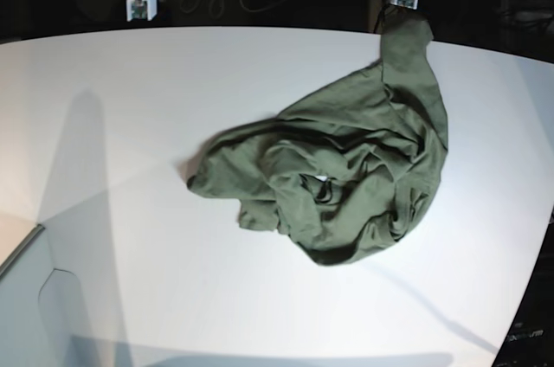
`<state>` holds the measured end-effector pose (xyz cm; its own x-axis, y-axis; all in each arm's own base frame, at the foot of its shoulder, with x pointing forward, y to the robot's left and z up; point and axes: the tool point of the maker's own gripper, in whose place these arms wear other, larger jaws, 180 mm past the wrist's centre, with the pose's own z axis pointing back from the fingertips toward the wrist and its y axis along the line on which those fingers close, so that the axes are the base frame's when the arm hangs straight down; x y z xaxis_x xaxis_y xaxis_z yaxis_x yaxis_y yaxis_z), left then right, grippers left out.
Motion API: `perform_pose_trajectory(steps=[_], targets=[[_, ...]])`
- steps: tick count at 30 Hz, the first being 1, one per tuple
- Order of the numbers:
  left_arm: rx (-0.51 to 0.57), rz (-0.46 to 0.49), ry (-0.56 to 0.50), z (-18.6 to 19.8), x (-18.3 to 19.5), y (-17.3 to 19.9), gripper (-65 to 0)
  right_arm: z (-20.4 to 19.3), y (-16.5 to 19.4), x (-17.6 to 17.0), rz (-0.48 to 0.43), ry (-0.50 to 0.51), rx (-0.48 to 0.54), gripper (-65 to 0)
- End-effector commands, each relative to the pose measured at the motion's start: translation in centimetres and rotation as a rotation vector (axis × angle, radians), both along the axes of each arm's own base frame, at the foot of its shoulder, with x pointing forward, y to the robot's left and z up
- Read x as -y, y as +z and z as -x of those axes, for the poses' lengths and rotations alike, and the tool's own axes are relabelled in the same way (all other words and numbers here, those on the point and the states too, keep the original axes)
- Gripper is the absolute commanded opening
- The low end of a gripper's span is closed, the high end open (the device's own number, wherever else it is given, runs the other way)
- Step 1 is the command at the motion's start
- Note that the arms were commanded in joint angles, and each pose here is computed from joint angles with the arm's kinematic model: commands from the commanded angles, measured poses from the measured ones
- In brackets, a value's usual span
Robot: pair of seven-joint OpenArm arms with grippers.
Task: Layout the t-shirt on the table in an organized manner, then fold the t-shirt properly
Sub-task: 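Lower the left gripper onto the green t-shirt heap, then grasp the shirt fabric with the left gripper and drag it outward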
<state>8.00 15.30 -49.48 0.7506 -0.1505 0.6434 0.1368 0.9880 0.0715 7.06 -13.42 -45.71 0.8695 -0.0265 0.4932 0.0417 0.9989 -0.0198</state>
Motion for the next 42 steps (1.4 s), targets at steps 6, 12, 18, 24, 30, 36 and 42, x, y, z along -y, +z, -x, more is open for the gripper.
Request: perform_pose_trajectory(steps=[6,12,18,24,30,36,42], targets=[[0.254,0.047,-0.022,-5.0,1.7,8.4,-52.2,-3.4,5.6,0.0,0.002,0.003,0.142,-65.0],[0.416,0.048,-0.009,-9.6,1.5,12.6,-31.4,-4.7,6.2,-0.1,-0.001,0.005,0.174,-46.4],[0.443,0.057,0.04,-13.2,1.5,10.9,-22.4,-4.7,6.2,-0.2,-0.003,0.008,0.174,-29.8],[0.397,0.071,0.078,-14.6,1.9,7.8,-20.0,-4.5,6.1,0.1,0.003,0.003,0.169,-29.1],[0.405,0.047,0.13,-15.3,0.1,7.7,-19.9,-4.4,6.0,0.1,0.005,0.004,0.166,-29.1],[0.428,0.021,0.261,-16.3,-3.4,7.8,-19.7,-4.6,6.1,0.1,0.005,0.004,0.171,-29.1],[0.393,0.022,0.276,-17.1,-3.7,5.9,-20.0,-4.7,6.1,0.1,0.006,0.005,0.174,-29.1]])
